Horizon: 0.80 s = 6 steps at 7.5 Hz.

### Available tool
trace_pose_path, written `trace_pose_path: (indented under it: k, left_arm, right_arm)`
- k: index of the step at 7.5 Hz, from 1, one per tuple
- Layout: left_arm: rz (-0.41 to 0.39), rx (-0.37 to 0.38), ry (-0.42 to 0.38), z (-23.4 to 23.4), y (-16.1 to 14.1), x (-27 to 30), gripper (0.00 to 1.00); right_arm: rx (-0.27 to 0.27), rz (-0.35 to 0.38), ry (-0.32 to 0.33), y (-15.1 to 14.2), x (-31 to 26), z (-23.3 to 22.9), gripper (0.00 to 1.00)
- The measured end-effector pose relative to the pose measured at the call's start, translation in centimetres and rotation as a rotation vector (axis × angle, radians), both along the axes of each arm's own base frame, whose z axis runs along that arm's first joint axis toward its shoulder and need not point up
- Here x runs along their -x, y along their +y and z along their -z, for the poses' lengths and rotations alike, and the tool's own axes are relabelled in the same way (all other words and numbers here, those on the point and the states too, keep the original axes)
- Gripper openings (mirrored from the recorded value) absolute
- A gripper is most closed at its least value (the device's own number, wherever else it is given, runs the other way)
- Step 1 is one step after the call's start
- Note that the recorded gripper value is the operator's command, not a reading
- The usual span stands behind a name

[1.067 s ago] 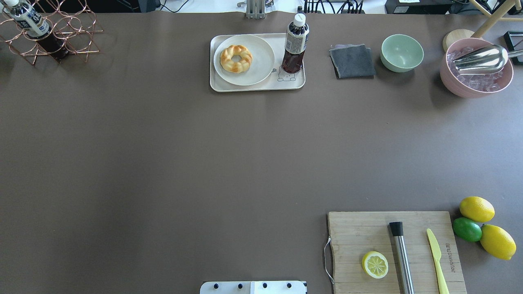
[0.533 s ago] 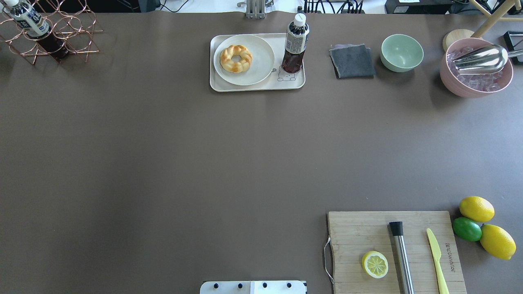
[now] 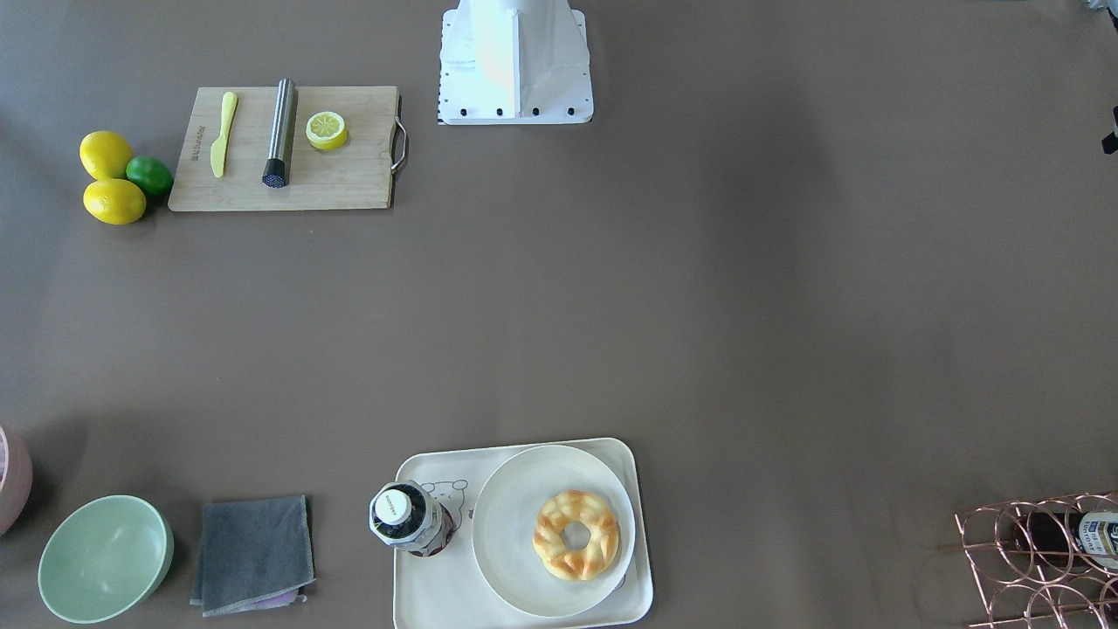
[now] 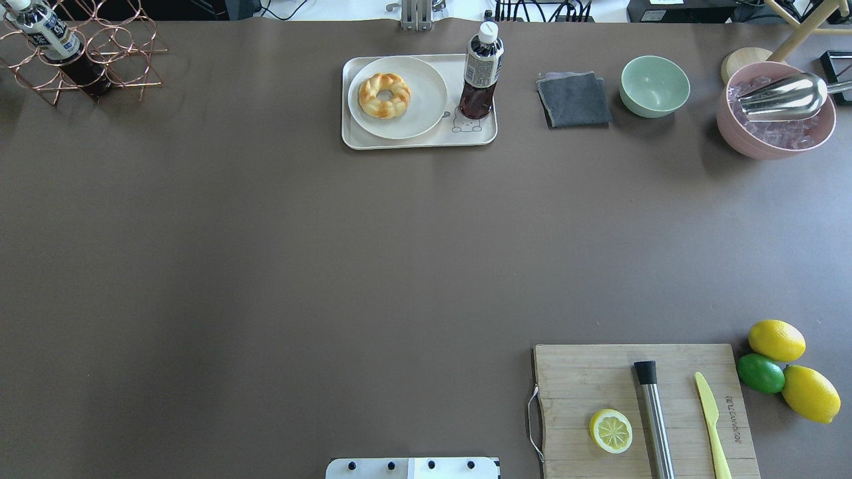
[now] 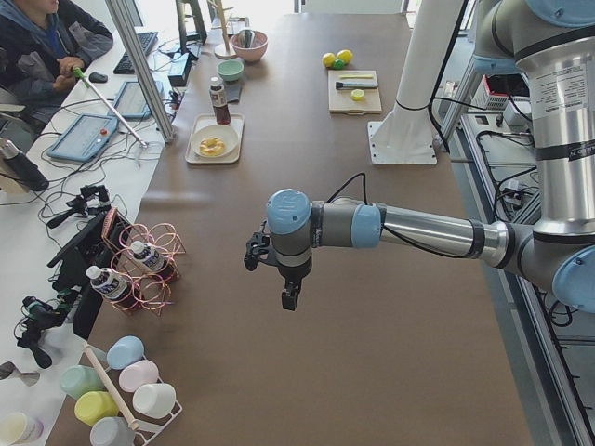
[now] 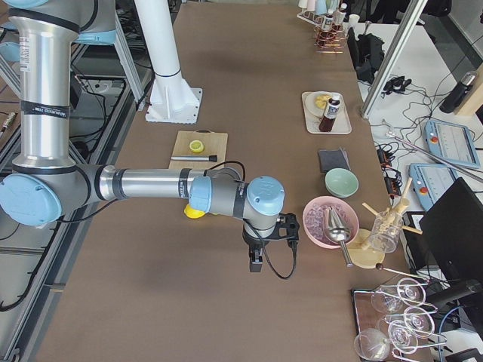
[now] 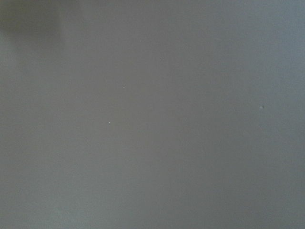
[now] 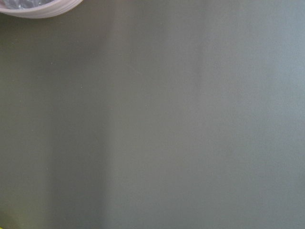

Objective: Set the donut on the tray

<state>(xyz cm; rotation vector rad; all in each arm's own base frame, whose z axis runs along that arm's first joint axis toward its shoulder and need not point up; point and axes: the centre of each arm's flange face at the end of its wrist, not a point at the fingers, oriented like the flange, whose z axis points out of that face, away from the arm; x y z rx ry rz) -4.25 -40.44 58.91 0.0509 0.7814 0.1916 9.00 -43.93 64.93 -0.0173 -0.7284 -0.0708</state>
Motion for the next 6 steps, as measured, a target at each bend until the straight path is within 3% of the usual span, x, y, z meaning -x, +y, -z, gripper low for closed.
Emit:
trace_pose_path:
  k: [6]
  left_arm:
    - [0.032,0.055,0.001,-2.4,1.6,1.3,0.97]
  right_arm:
    - [-0.026,-0.004,0.002,-0.7,-0.1,1.5,1.00]
